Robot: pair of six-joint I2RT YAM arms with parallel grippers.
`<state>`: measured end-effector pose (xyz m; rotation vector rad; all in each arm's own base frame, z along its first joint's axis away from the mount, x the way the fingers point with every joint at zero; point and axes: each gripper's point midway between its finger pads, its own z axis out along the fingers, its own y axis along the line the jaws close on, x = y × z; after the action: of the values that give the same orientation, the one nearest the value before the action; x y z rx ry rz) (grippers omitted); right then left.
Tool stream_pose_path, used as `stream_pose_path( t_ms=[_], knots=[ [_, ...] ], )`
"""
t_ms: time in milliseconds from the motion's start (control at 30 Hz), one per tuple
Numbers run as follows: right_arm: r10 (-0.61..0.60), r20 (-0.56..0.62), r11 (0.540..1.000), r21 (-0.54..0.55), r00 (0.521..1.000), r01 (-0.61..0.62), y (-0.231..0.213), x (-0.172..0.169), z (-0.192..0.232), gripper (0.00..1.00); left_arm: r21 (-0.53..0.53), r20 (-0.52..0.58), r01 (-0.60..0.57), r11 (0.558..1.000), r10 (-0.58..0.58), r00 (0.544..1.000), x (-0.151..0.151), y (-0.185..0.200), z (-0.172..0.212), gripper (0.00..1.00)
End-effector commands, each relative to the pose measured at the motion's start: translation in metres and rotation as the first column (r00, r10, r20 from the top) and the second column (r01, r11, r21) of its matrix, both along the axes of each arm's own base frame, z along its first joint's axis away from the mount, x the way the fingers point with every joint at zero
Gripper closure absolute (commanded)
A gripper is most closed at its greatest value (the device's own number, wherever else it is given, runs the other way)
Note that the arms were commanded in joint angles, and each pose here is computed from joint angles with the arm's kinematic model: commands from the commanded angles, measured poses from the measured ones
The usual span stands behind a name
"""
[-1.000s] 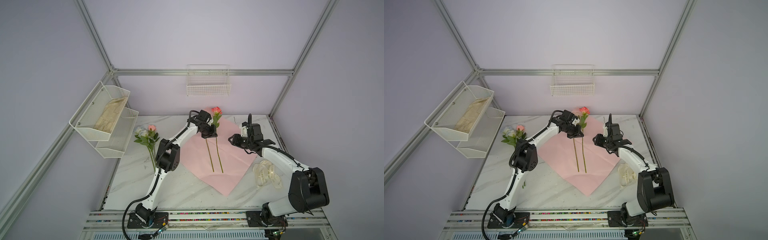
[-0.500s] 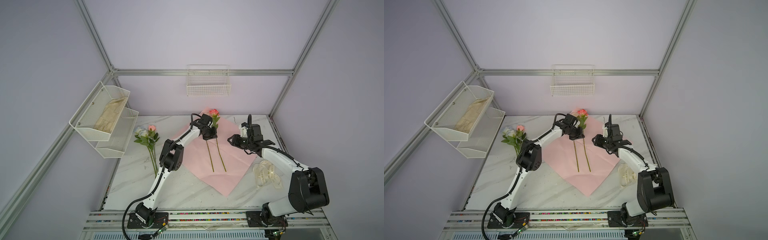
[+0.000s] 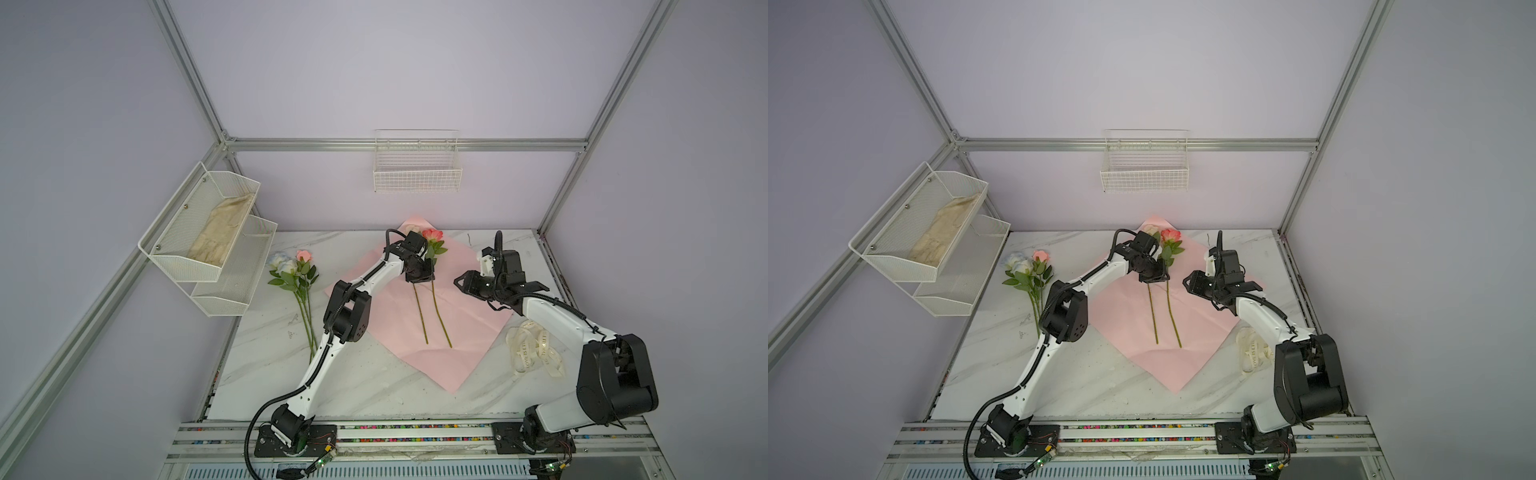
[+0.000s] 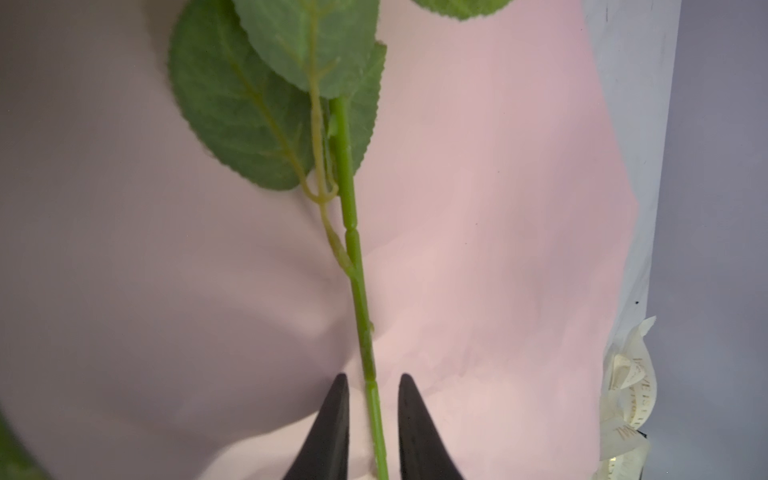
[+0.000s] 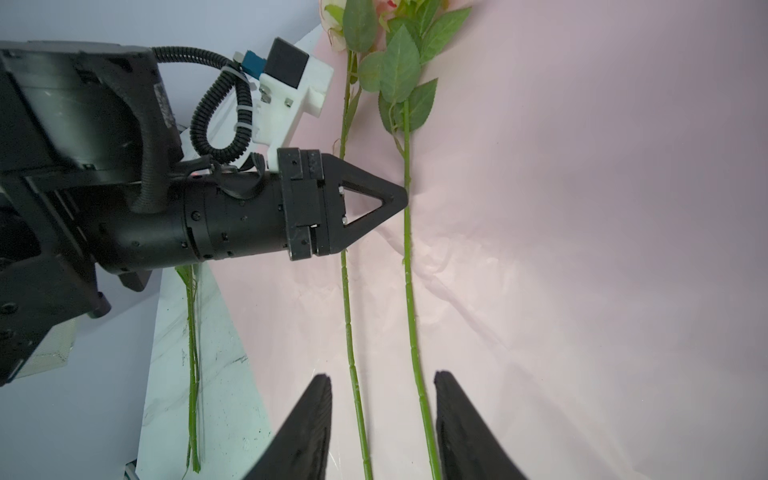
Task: Tie the bouquet of fake flowers
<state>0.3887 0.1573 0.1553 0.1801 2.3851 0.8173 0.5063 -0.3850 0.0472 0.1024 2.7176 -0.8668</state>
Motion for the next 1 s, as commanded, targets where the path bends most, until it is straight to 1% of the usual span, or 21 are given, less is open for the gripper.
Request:
stream_pose_path(
  t_ms=[0,67,100,133,200,233,300,333,367,433,500,600,700,767,833,967],
  knots=[
    [-0.014,0.005,1.0,0.007,1.0,0.014,-0.002,0.003,0.003,0.56,-0.07,0.18,0.036,0.997,-0.023,0.983,0.008,-0.006,0.102,0.76],
    [-0.022,0.009,1.0,-0.001,1.0,0.022,-0.004,0.004,0.004,0.56,-0.094,0.209,0.062,0.994,-0.041,0.977,0.001,-0.005,0.129,0.67],
    [-0.018,0.012,1.0,-0.001,1.0,0.018,-0.003,0.004,0.005,0.56,-0.099,0.227,0.079,0.992,-0.055,0.972,-0.004,-0.003,0.142,0.66],
    [-0.007,0.021,1.0,0.006,1.0,0.007,-0.001,0.005,0.008,0.56,-0.073,0.247,0.081,0.994,-0.06,0.967,-0.009,0.004,0.151,0.65],
    [0.029,0.047,0.999,0.024,0.998,-0.03,0.004,0.004,0.015,0.56,0.021,0.301,0.036,0.999,-0.04,0.953,-0.018,0.033,0.168,0.63],
    [0.04,0.063,0.998,0.047,0.997,-0.043,0.008,0.004,0.02,0.55,0.073,0.322,0.008,0.997,-0.031,0.946,-0.025,0.052,0.173,0.63],
    [0.118,0.106,0.984,0.125,0.987,-0.131,0.027,-0.001,0.031,0.53,0.17,0.333,-0.094,0.981,0.032,0.942,-0.035,0.101,0.171,0.63],
    [0.162,0.123,0.971,0.154,0.979,-0.18,0.038,-0.005,0.036,0.51,0.22,0.327,-0.166,0.961,0.088,0.941,-0.043,0.133,0.167,0.63],
    [0.203,0.137,0.961,0.161,0.97,-0.224,0.049,-0.008,0.038,0.46,0.256,0.317,-0.224,0.94,0.138,0.938,-0.052,0.165,0.161,0.63],
    [0.273,0.151,0.946,0.136,0.95,-0.294,0.073,-0.014,0.038,0.39,0.313,0.295,-0.315,0.896,0.224,0.929,-0.068,0.223,0.144,0.63],
    [0.351,0.157,0.925,0.092,0.923,-0.368,0.102,-0.021,0.035,0.36,0.342,0.246,-0.385,0.857,0.314,0.917,-0.088,0.276,0.125,0.63],
    [0.394,0.154,0.91,0.073,0.906,-0.408,0.133,-0.025,0.028,0.32,0.363,0.168,-0.477,0.8,0.448,0.878,-0.113,0.34,0.1,0.62],
    [0.417,0.164,0.901,0.056,0.894,-0.43,0.158,-0.028,0.025,0.3,0.394,0.121,-0.512,0.763,0.509,0.852,-0.128,0.378,0.081,0.62],
    [0.433,0.163,0.893,0.052,0.886,-0.446,0.172,-0.031,0.021,0.29,0.412,0.101,-0.51,0.755,0.519,0.849,-0.132,0.389,0.072,0.61],
    [0.441,0.153,0.89,0.054,0.885,-0.453,0.181,-0.03,0.017,0.28,0.432,0.078,-0.503,0.748,0.525,0.848,-0.131,0.398,0.064,0.61],
    [0.454,0.135,0.882,0.068,0.881,-0.466,0.195,-0.032,0.009,0.28,0.448,0.074,-0.476,0.757,0.499,0.863,-0.113,0.402,0.056,0.66]
  ],
)
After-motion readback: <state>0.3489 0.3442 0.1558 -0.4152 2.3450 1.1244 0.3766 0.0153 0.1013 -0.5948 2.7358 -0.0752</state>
